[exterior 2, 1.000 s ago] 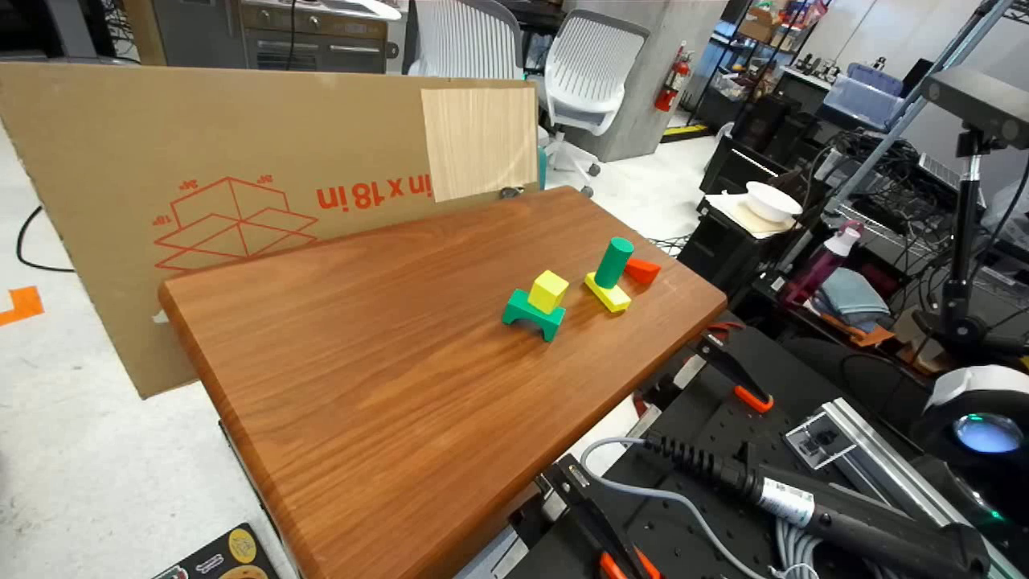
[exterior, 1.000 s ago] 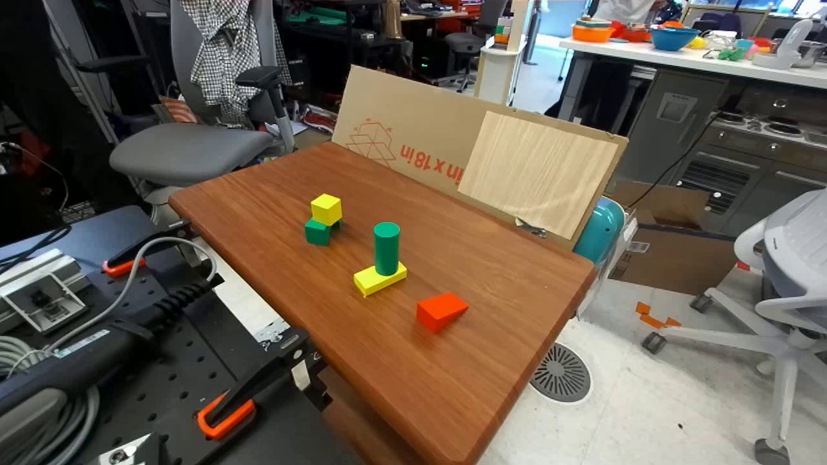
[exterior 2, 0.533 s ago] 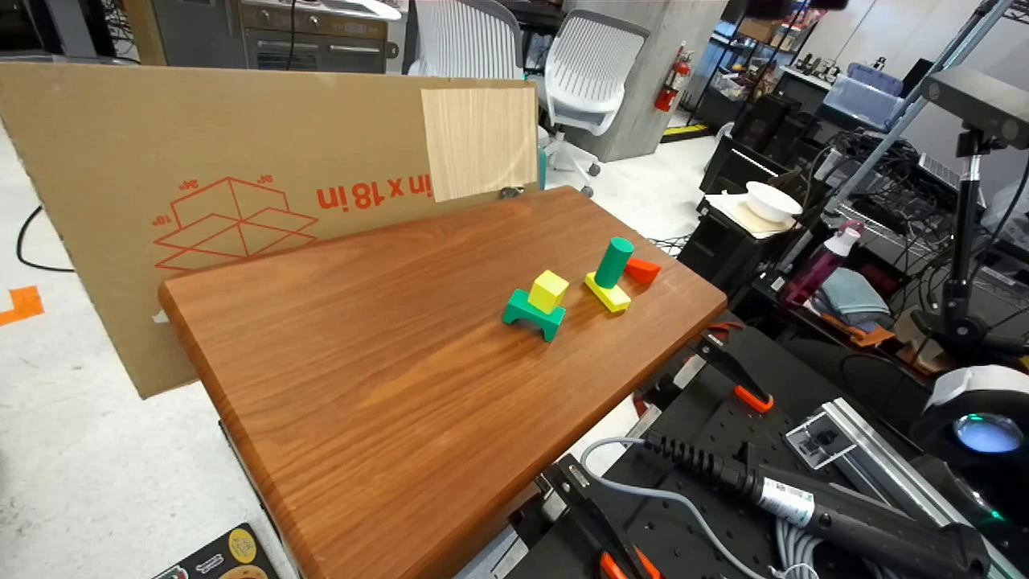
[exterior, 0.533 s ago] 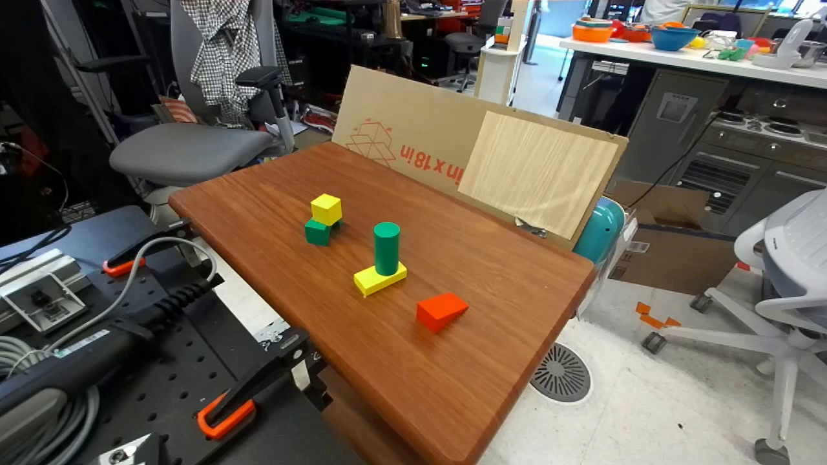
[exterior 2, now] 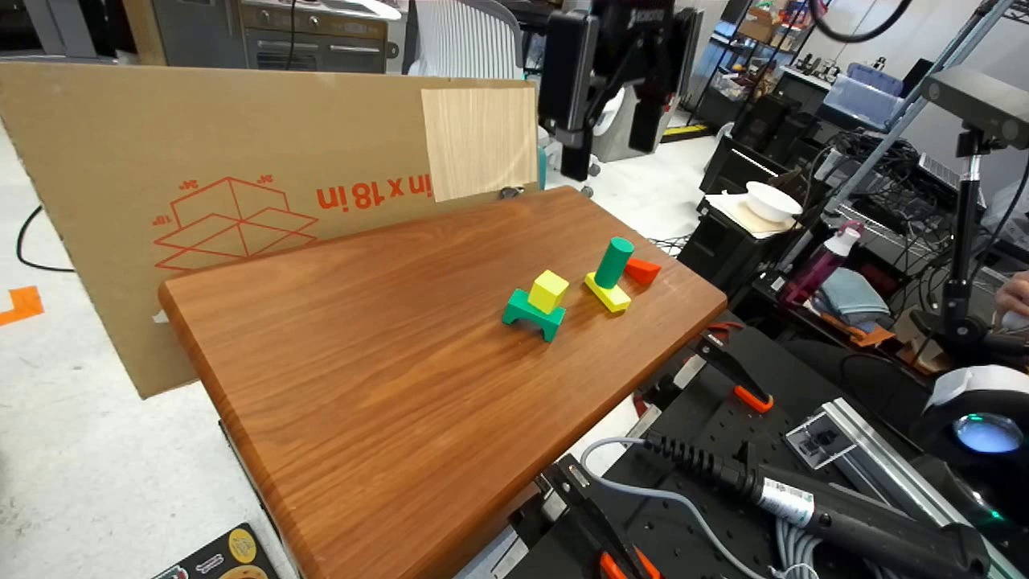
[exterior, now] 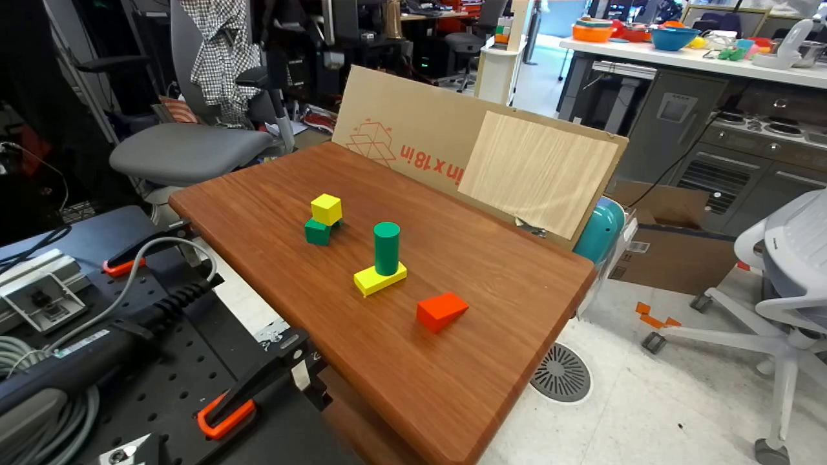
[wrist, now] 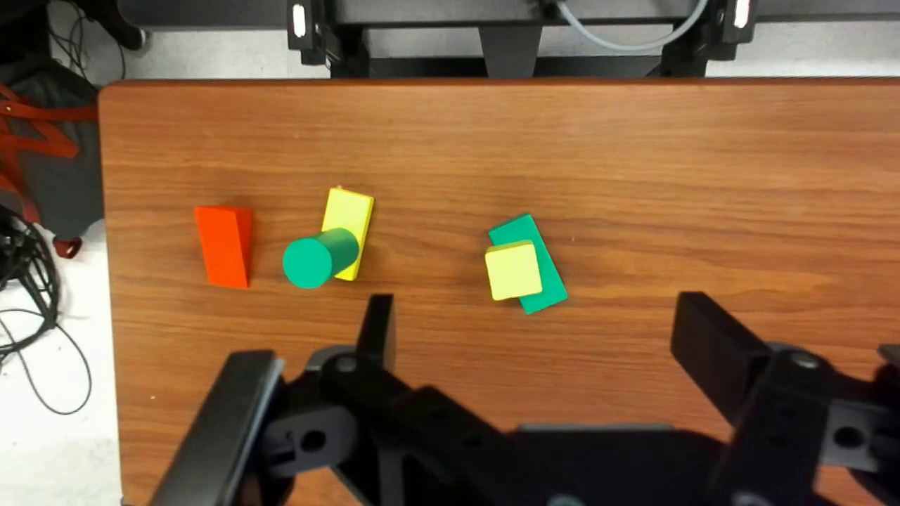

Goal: Remove the yellow block from the top of the green block on the left and place it on top of the cylindrical green block

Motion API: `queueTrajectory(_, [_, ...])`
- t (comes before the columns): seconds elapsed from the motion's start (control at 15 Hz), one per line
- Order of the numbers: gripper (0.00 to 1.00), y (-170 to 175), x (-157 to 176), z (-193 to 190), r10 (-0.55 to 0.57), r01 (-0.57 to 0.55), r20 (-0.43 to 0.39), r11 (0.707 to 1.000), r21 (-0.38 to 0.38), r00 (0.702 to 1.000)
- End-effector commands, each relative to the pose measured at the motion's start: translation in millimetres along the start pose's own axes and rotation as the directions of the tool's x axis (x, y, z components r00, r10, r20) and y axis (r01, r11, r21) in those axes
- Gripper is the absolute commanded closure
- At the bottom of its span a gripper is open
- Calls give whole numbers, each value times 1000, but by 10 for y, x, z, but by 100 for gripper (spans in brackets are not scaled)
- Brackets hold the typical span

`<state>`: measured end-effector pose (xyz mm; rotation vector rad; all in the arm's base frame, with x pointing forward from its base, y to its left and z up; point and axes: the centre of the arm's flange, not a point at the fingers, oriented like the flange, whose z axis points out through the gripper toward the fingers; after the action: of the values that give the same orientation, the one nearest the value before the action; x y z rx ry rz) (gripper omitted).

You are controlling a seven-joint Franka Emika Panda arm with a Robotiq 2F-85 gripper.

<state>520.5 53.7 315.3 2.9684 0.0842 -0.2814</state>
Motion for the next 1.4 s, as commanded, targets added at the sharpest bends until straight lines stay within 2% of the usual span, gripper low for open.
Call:
queueTrajectory(0.0, [0,-143,388,320,-9,8,-22,1000,-21,1000])
queueTrajectory(0.27, [0,-299,565,654,-35,36,-25,999,31,999])
queueTrajectory(0.53, [0,-355,651,854,-55,56,-7,998,28,998])
queueTrajectory(0.93, [0,-373,634,1150,-82,81,57,996,26,995])
queueTrajectory(1.33, [0,-358,614,1353,-103,102,83,995,19,991])
